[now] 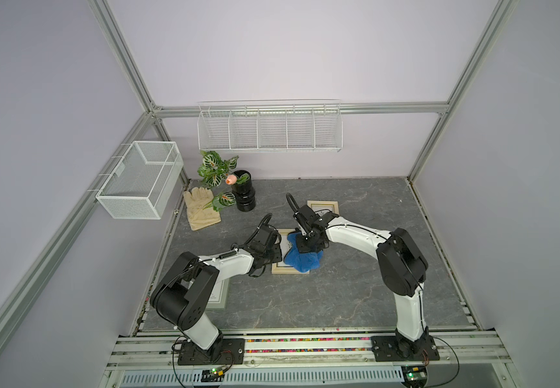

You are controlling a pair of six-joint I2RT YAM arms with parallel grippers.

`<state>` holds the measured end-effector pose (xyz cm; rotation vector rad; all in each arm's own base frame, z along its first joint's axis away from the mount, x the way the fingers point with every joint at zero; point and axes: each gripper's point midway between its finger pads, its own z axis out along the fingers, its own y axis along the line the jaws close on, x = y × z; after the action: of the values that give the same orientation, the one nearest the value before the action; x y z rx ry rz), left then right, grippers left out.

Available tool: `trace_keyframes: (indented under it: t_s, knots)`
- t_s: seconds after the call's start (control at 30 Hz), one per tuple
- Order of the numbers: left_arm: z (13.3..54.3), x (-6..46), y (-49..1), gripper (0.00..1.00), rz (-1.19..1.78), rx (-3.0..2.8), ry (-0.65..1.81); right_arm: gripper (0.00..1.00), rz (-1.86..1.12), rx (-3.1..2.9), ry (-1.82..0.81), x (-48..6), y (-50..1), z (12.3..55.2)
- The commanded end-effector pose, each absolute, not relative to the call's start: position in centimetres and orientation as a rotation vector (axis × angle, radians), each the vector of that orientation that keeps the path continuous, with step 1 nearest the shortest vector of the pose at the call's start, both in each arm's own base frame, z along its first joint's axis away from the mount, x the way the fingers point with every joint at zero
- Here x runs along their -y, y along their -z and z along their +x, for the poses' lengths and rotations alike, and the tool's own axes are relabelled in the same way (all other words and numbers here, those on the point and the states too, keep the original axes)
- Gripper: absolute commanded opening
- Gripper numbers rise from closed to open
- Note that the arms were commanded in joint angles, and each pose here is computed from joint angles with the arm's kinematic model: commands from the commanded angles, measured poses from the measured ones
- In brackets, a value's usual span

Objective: Wipe the picture frame with a cloth
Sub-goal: Wipe the dirt from the picture frame.

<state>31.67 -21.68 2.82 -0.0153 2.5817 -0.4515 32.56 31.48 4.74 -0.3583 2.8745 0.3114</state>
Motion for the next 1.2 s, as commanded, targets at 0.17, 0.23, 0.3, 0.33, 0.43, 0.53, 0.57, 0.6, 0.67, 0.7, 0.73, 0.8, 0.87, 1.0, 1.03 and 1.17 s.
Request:
trace_keyframes:
  t_s: [0.17,0.23,0.3,0.33,0.43,0.53,0.57,0.6,0.67,0.7,0.73,0.8,0.87,1.0,1.03,1.17]
  knots:
    - [26.9,19.5,2.0,0.23,0.024,-2.807,0.337,0.07,-0.324,-2.934,-0.243,-30.4,-2.7,35.4]
    - [27.1,19.5,1.8,0.23,0.028,-2.806,0.329,0.07,-0.347,-2.924,-0.217,-30.5,-2.9,35.5]
    - [27.1,19.6,1.8,0.23,0.024,-2.804,0.335,0.07,-0.361,-2.930,-0.222,-30.4,-2.9,34.5]
    - [27.2,19.7,1.7,0.23,0.026,-2.802,0.341,0.07,-0.367,-2.938,-0.232,-30.2,-2.8,33.8]
    - [27.1,19.7,1.9,0.23,0.025,-2.799,0.348,0.07,-0.372,-2.955,-0.221,-29.2,-2.6,31.7]
    - [27.0,19.9,1.9,0.23,0.036,-2.795,0.364,0.07,-0.343,-2.955,-0.261,-28.9,-2.8,30.5]
    - [27.0,19.9,1.9,0.23,0.036,-2.794,0.366,0.07,-0.339,-2.956,-0.262,-28.9,-2.7,30.5]
    - [26.9,19.9,1.8,0.23,0.035,-2.793,0.367,0.07,-0.338,-2.956,-0.259,-29.0,-2.5,30.8]
    - [26.8,19.8,1.7,0.23,0.036,-2.791,0.367,0.07,-0.332,-2.955,-0.258,-29.4,-2.2,31.9]
    - [26.8,19.6,1.7,0.23,0.034,-2.791,0.360,0.07,-0.321,-2.950,-0.263,-29.6,-2.1,32.8]
    - [26.7,19.5,1.8,0.23,0.032,-2.793,0.352,0.07,-0.313,-2.943,-0.273,-30.0,-2.2,33.7]
    - [26.5,19.3,2.0,0.23,0.026,-2.797,0.345,0.07,-0.312,-2.922,-0.270,-30.5,-2.5,35.3]
    - [26.4,19.2,2.2,0.23,0.020,-2.799,0.346,0.07,-0.329,-2.905,-0.224,-30.6,-2.8,36.3]
    - [26.3,19.0,2.5,0.22,-0.002,-2.801,0.334,0.07,-0.370,-2.919,-0.186,-30.0,-2.6,34.8]
    - [26.3,19.0,2.5,0.22,-0.006,-2.797,0.340,0.07,-0.376,-2.926,-0.182,-29.7,-2.5,33.7]
    - [26.4,18.9,2.8,0.22,-0.004,-2.803,0.318,0.07,-0.369,-2.962,-0.208,-28.4,-2.5,29.5]
